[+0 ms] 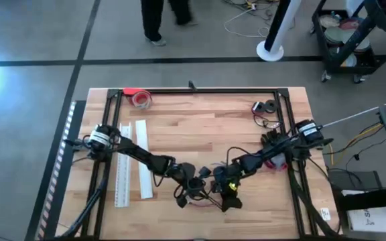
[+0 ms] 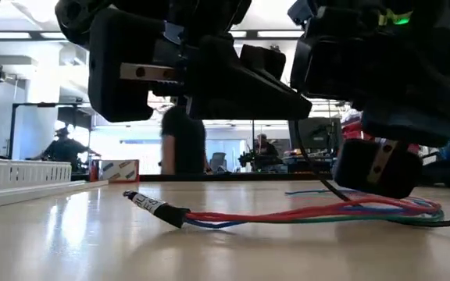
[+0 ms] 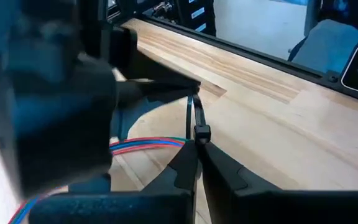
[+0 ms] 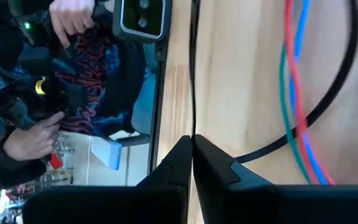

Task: Ziptie cables
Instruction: Wrap the black zip tie around the cables

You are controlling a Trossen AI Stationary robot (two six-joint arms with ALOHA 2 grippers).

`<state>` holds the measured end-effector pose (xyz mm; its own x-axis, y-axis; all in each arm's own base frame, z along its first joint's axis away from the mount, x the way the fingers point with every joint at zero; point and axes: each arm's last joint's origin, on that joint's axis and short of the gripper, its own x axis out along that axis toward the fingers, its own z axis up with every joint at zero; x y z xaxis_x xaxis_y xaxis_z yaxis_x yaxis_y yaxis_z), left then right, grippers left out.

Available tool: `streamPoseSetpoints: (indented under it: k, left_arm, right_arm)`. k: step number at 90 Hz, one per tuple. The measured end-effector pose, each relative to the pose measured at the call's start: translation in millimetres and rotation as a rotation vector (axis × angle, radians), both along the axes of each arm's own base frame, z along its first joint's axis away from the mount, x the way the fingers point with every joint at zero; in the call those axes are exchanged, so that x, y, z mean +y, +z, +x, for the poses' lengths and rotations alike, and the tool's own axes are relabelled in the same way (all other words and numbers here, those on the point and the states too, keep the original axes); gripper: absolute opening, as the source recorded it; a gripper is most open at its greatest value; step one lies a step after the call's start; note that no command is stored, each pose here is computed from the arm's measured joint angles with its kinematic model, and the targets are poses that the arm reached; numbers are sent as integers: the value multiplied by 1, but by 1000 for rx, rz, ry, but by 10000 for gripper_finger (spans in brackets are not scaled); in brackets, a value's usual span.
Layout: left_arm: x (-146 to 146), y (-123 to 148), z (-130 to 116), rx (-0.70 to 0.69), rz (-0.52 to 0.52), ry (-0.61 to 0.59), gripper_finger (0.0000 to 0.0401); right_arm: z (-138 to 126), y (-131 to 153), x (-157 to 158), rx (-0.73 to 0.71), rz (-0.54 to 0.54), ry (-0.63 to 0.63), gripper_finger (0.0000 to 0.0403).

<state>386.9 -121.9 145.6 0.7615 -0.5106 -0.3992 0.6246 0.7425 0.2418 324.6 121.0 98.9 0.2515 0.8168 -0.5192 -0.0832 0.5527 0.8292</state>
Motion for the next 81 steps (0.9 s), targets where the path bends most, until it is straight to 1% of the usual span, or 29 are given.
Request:
streamPoseSetpoints:
  k: [34, 65, 81]
  left_arm:
    - [0, 1, 0, -12, 7, -4, 0]
    - [0, 2, 1, -18, 7, -2, 0]
    - [0, 2, 0, -14, 7, -2, 0]
  right_arm:
    - [11, 6, -14, -22, 14, -39, 0]
    - [19, 13, -18, -19, 41, -51, 0]
    - [20, 13, -19, -7, 34, -55, 0]
